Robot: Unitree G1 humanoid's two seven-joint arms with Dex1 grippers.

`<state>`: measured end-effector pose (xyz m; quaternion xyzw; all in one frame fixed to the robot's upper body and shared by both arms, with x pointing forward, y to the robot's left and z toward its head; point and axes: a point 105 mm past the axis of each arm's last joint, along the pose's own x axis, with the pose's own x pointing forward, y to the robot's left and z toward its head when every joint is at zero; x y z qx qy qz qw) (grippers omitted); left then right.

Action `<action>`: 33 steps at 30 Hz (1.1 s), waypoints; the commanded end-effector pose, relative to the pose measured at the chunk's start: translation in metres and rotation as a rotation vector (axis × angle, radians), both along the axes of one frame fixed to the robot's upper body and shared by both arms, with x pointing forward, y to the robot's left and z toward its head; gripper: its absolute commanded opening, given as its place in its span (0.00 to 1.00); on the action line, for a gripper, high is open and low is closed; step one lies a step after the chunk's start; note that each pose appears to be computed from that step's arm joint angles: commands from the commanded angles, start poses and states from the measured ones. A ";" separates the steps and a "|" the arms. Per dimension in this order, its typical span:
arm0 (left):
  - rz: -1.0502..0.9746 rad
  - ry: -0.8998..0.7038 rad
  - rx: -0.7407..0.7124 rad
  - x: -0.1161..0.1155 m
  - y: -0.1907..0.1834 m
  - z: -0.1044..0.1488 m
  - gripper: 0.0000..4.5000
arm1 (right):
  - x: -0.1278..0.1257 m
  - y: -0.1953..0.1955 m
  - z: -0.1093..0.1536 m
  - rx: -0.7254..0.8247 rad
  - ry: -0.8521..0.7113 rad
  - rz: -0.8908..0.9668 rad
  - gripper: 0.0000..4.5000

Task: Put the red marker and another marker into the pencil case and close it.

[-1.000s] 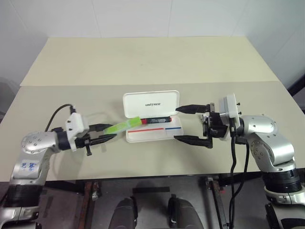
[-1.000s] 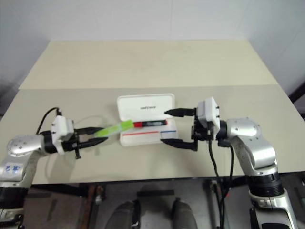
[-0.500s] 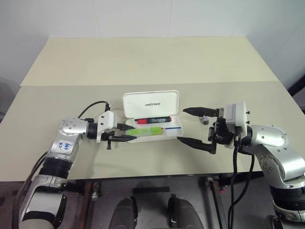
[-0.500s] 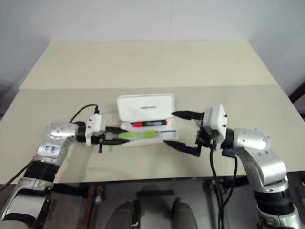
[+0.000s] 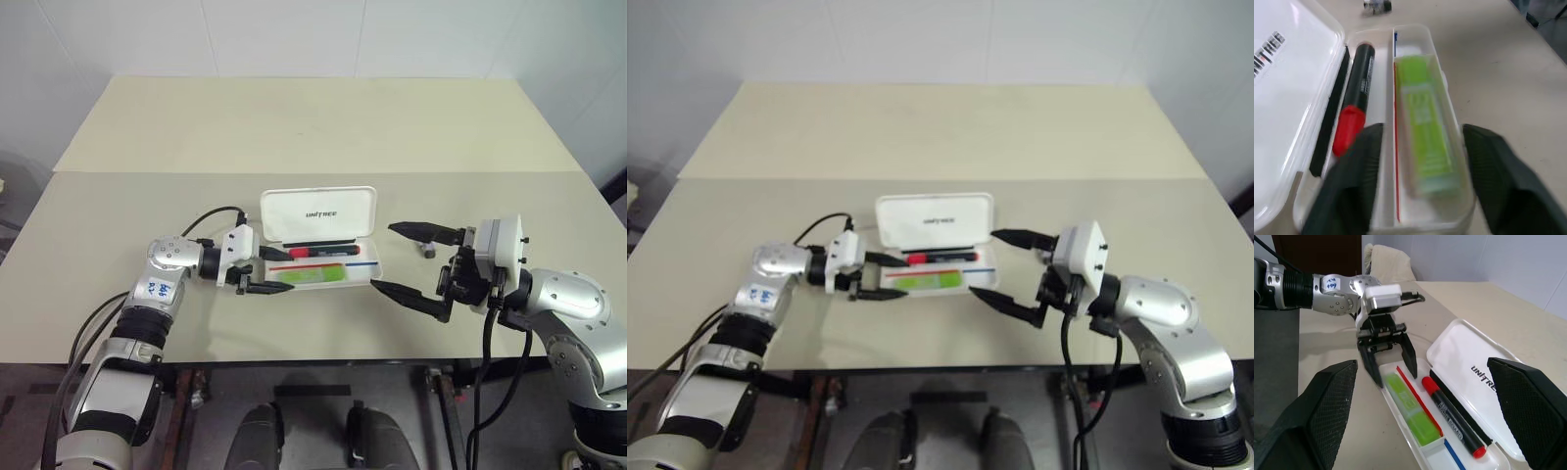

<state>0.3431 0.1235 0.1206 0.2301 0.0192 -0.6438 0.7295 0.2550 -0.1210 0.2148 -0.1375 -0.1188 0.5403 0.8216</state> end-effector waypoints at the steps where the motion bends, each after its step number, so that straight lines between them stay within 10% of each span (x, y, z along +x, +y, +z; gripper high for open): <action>1: -0.011 -0.027 -0.011 0.001 -0.003 0.005 0.93 | -0.004 0.000 0.012 0.007 -0.049 0.003 1.00; 8: -0.022 -0.029 -0.049 -0.006 -0.002 0.010 0.99 | 0.001 0.002 0.009 0.013 -0.037 -0.017 1.00; 22: 0.053 -0.138 -0.199 -0.031 0.015 0.060 0.99 | 0.071 -0.064 -0.054 0.256 0.129 -0.882 1.00; 33: 0.166 -0.194 -0.205 -0.039 0.032 0.081 0.99 | 0.095 -0.068 -0.085 0.258 0.191 -0.988 1.00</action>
